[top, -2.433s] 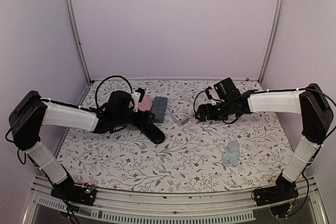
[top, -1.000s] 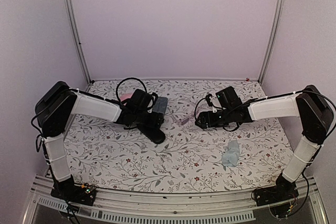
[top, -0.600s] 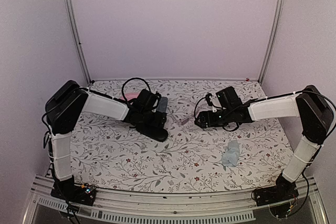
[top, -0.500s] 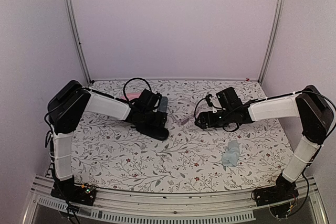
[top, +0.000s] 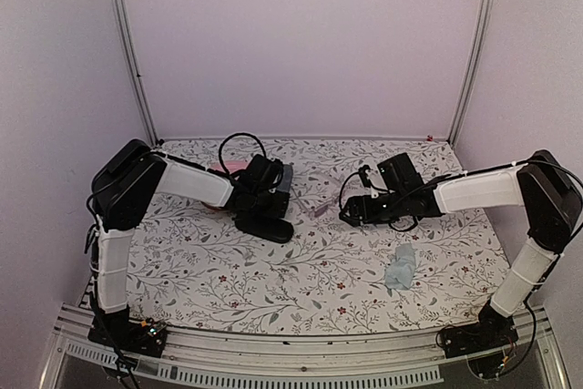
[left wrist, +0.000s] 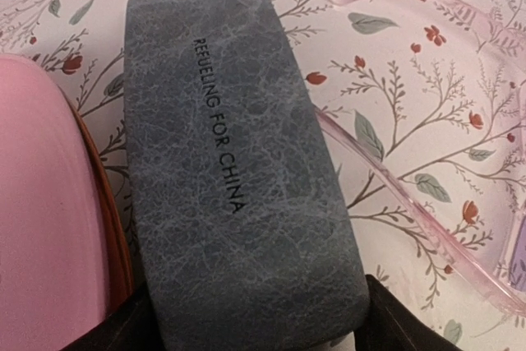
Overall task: Organize the sunglasses
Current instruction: Pick up the sunglasses case from the center of the board, then place the sunglasses case at the center of the board.
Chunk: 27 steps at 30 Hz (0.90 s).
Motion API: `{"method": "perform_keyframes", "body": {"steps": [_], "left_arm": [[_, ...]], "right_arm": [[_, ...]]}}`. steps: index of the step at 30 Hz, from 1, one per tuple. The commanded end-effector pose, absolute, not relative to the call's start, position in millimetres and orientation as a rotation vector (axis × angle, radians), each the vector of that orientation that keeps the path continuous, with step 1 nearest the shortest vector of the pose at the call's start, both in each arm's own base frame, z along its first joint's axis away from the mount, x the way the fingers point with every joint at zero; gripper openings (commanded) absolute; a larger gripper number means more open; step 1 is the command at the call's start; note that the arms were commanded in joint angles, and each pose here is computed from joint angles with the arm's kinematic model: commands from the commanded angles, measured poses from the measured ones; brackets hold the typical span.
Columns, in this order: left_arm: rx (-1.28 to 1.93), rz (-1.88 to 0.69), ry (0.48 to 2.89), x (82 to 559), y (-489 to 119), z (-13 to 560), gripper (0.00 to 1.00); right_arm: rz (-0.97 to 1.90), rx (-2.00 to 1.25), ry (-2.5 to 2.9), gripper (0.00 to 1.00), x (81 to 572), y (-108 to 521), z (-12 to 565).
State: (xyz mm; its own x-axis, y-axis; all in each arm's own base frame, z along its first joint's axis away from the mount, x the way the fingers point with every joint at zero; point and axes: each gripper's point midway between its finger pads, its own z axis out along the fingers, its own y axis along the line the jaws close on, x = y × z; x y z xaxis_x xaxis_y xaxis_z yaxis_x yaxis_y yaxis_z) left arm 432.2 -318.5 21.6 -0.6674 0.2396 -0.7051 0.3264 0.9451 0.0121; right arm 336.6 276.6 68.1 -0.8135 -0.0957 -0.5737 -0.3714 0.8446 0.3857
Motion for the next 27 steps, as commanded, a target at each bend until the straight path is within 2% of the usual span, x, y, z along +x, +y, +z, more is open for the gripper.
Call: {"method": "perform_keyframes", "body": {"steps": [1,7,16,20,27], "left_arm": [[0.394,-0.137,2.309,428,-309,30,0.56],[0.4,-0.254,2.209,412,-306,91,0.35],[0.48,-0.444,2.114,374,-306,139,0.07],[0.53,-0.518,2.129,338,-300,134,0.02],[0.558,-0.589,2.163,260,-303,116,0.0]], "right_arm": [[0.697,-0.336,2.425,0.9,336,277,82],[0.715,-0.35,2.404,0.89,334,278,89],[0.761,-0.38,2.344,0.89,330,281,113],[0.821,-0.422,2.307,0.89,323,285,130],[0.973,-0.509,2.285,0.9,300,297,151]]}}
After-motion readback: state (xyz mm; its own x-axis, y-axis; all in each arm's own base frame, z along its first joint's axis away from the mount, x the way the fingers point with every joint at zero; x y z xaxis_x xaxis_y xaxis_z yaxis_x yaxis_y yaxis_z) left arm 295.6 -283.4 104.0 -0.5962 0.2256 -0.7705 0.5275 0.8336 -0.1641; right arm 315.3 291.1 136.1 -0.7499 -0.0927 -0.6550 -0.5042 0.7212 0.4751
